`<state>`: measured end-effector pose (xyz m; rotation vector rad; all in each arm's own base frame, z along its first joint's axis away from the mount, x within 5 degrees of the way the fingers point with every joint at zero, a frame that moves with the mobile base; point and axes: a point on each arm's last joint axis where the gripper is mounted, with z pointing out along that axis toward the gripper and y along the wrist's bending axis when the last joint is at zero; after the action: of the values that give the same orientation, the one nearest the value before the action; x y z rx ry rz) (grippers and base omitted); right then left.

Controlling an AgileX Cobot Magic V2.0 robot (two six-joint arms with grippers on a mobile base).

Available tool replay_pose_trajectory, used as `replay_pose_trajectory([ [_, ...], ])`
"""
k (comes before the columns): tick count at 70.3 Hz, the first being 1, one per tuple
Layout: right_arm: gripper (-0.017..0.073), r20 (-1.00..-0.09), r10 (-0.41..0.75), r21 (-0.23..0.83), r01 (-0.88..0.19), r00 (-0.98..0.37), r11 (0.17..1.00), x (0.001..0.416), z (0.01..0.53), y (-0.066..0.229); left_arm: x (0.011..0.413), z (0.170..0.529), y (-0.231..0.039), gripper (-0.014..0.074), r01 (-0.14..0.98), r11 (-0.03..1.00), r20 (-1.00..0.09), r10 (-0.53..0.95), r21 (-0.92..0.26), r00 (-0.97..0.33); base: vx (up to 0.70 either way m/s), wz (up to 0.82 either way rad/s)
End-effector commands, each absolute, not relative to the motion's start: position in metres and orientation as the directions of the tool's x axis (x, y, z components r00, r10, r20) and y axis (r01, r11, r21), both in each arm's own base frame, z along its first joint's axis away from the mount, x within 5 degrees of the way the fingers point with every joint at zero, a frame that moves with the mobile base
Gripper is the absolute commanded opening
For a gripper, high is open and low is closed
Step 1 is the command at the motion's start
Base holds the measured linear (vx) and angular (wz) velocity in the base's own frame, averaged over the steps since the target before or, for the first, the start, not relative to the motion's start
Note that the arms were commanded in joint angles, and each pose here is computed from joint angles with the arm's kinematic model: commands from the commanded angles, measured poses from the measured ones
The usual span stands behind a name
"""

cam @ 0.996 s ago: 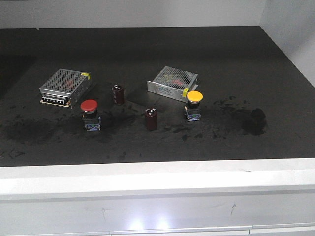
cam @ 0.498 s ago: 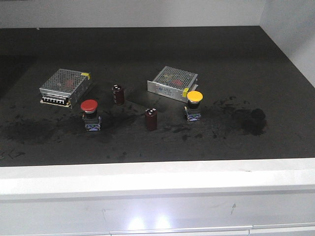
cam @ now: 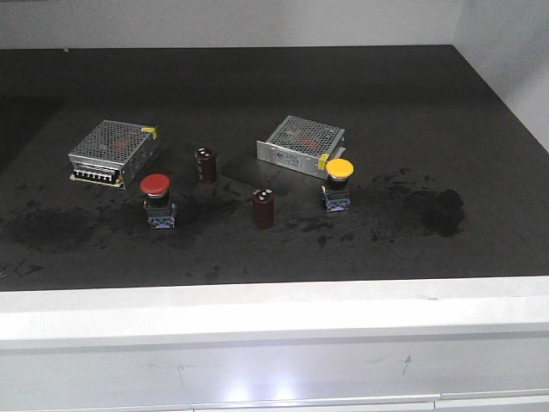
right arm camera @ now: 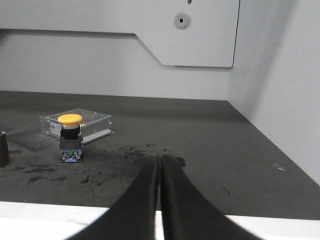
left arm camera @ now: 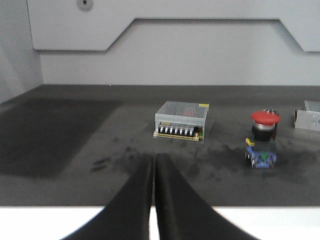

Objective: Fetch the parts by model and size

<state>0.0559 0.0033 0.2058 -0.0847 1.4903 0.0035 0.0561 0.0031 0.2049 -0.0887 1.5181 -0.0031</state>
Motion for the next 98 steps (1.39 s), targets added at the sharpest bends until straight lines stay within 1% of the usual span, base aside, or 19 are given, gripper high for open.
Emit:
replay_pose_trajectory([
  [1, -0.001, -0.971, -0.058, -0.07, -0.044, 0.23, 0.997, 0.051, 0.237, 0.003, 0.049, 0.24, 0.003, -0.0006, -0.035, 0.997, -0.965, -0.062, -0.073, 0.255, 0.0, 0.0],
  [7, -0.001, -0.969, -0.059, -0.071, -0.043, 0.24, 0.997, 0.052, 0.257, 0.003, 0.047, 0.259, 0.003, -0.0006, -0.033, 0.997, -0.951, -0.055, -0.068, 0.305, 0.0, 0.0],
  [16, -0.001, -0.974, -0.06, -0.071, -0.044, 0.22, 0.996, 0.063, 0.288, 0.004, 0.053, 0.288, 0.003, -0.0006, -0.037, 0.998, -0.951, -0.04, -0.054, 0.307, 0.0, 0.0],
  [26, -0.001, -0.984, -0.063, -0.071, -0.047, 0.166, 0.996, 0.088, 0.321, 0.005, 0.073, 0.314, 0.004, -0.0006, -0.045, 0.998, -0.969, -0.024, -0.036, 0.244, 0.0, 0.0],
  [35, -0.001, -0.996, -0.069, -0.072, -0.05, 0.05, 0.996, 0.115, 0.339, 0.006, 0.094, 0.328, 0.005, -0.0006, -0.047, 0.998, -0.99, -0.029, -0.036, 0.137, 0.0, 0.0],
  [40, -0.001, -0.997, -0.073, -0.072, -0.051, -0.02, 0.996, 0.129, 0.343, 0.007, 0.103, 0.33, 0.005, -0.0006, -0.048, 0.998, -0.998, -0.034, -0.036, 0.052, 0.0, 0.0],
  [46, -0.001, -0.992, -0.077, -0.072, -0.053, -0.096, 0.996, 0.143, 0.344, 0.007, 0.114, 0.324, 0.005, -0.0006, -0.05, 0.998, -0.997, -0.04, -0.036, -0.064, 0.0, 0.0],
  [55, -0.001, -0.978, -0.08, -0.071, -0.057, -0.192, 0.996, 0.158, 0.334, 0.008, 0.124, 0.311, 0.006, -0.0006, -0.052, 0.998, -0.982, -0.049, -0.04, -0.182, 0.0, 0.0],
  [64, -0.001, -0.954, -0.095, -0.081, -0.061, -0.283, 0.995, 0.165, 0.323, 0.007, 0.126, 0.3, 0.005, -0.0006, -0.054, 0.998, -0.954, -0.056, -0.042, -0.293, 0.0, 0.0],
  [71, -0.001, -0.946, -0.097, -0.082, -0.063, -0.309, 0.995, 0.17, 0.319, 0.008, 0.126, 0.301, 0.005, -0.0006, -0.053, 0.998, -0.955, -0.056, -0.042, -0.292, 0.0, 0.0],
  [77, -0.001, -0.94, -0.065, -0.048, -0.058, -0.334, 0.997, 0.172, 0.316, 0.008, 0.126, 0.301, 0.006, -0.0006, -0.055, 0.997, -0.958, -0.06, -0.047, -0.281, 0.0, 0.0],
  [87, -0.0005, -0.93, -0.069, -0.051, -0.058, -0.362, 0.997, 0.172, 0.312, 0.008, 0.126, 0.3, 0.006, -0.0001, -0.056, 0.997, -0.952, -0.063, -0.049, -0.299, 0.0, 0.0],
  [92, 0.0011, -0.928, -0.069, -0.051, -0.059, -0.367, 0.997, 0.174, 0.312, 0.008, 0.126, 0.3, 0.006, 0.0011, -0.056, 0.997, -0.952, -0.063, -0.049, -0.298, 0.0, 0.0],
  [98, 0.0062, -0.921, -0.07, -0.051, -0.059, -0.383, 0.997, 0.176, 0.31, 0.008, 0.126, 0.3, 0.006, 0.0041, -0.056, 0.997, -0.952, -0.063, -0.049, -0.299, 0.0, 0.0],
])
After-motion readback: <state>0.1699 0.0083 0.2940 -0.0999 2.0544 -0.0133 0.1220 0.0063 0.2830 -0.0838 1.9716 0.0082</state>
